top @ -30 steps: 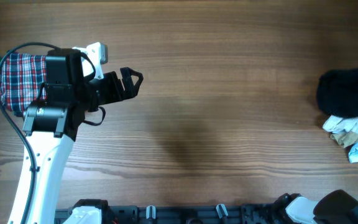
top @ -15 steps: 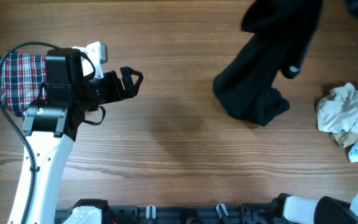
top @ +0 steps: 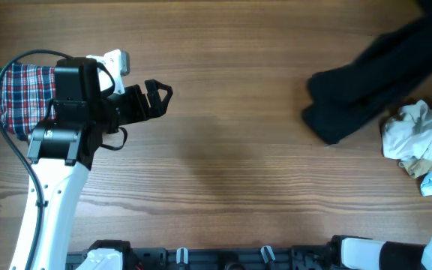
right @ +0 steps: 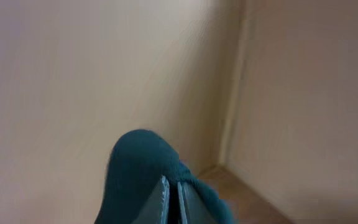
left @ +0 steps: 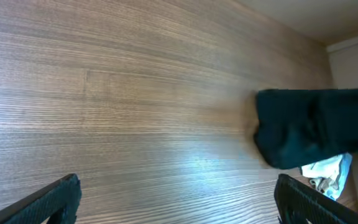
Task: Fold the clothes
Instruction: 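Grasp the black garment with the right gripper and drag it leftward, then grasp the black garment's other end with the left gripper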
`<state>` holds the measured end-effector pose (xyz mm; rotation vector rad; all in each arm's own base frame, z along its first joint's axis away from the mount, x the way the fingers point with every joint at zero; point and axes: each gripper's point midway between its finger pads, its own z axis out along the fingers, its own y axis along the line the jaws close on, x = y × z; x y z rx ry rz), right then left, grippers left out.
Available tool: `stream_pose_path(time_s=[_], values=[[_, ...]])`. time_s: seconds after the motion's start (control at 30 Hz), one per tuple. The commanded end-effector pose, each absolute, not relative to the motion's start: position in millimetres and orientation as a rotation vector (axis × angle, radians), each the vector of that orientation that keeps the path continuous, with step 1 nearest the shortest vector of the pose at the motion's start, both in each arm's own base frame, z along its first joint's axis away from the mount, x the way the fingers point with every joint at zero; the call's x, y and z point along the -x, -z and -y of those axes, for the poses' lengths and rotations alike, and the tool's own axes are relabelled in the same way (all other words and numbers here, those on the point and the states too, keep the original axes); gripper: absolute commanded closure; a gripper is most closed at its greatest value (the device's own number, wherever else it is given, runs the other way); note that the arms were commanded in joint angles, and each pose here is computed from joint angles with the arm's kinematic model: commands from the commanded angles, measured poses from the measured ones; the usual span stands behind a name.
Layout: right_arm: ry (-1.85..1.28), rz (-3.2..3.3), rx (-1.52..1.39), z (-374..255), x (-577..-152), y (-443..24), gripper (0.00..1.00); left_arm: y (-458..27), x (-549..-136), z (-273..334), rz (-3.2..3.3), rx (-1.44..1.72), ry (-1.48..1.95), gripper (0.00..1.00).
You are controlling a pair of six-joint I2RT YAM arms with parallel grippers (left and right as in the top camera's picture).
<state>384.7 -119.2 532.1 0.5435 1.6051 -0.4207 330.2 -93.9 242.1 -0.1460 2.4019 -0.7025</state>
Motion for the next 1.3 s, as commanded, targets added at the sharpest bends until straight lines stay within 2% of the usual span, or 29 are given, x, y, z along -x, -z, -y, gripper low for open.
stream_pose_path(time_s=[0.0,0.17,0.27,0.3,0.33,0.4,0.47,0.5,0.57,0.67,0.77,0.93,1.07,1.23,1.27], values=[[0.358,-1.714,-0.449,82.7,-389.6,-515.3,0.96,-249.9,-332.2,98.3,-2.381,0.126,0.724,0.00],[-0.074,-2.207,-0.079,-89.1,-443.8,-375.9,0.96,-253.5,-335.7,98.6,-2.360,0.118,0.725,0.00],[-0.193,-2.369,0.161,-184.2,-451.2,-306.8,0.96,-253.6,-335.8,98.7,-2.360,0.118,0.725,0.00],[-0.197,-2.380,0.213,-201.2,-450.1,-297.6,0.92,-253.6,-335.8,98.7,-2.360,0.118,0.726,0.00],[-0.201,-2.375,0.297,-222.9,-448.1,-290.0,0.73,-253.5,-335.7,98.8,-2.360,0.118,0.726,0.00],[-0.224,-2.335,0.328,-239.8,-449.6,-293.9,0.48,-253.4,-334.2,101.7,-2.364,0.109,0.737,0.00],[-0.218,-2.318,0.308,-235.1,-455.4,-297.3,0.36,-252.9,-330.6,111.2,-2.373,0.076,0.751,0.00],[-0.167,-2.319,0.269,-220.7,-461.2,-297.0,0.27,-252.7,-327.2,120.8,-2.379,0.040,0.763,0.00],[-0.085,-2.350,0.153,-177.4,-470.7,-294.5,0.19,-245.3,-321.0,147.0,-2.408,-0.055,0.748,0.00],[-0.169,-2.402,-0.037,-126.2,-474.0,-295.5,0.16,-212.6,-330.4,190.7,-2.467,-0.181,0.704,0.00],[-0.181,-2.411,-0.199,-63.4,-469.2,-305.2,0.16,-171.4,-339.1,264.2,-2.491,-0.330,0.867,0.00],[-0.104,-2.425,-0.363,4.4,-439.9,-318.1,0.16,-107.6,-349.6,371.3,-2.568,0.041,1.385,0.00],[-0.090,-2.460,-0.389,11.9,-431.3,-312.8,0.16,-53.4,-345.2,393.6,-2.674,0.285,1.480,0.02],[-0.089,-2.472,-0.391,11.8,-428.9,-311.0,0.16,-39.6,-360.1,401.9,-2.619,0.455,1.535,0.10],[-0.087,-2.481,-0.393,11.8,-427.1,-309.7,0.16,-38.1,-363.3,400.9,-2.608,0.480,1.514,0.15]])
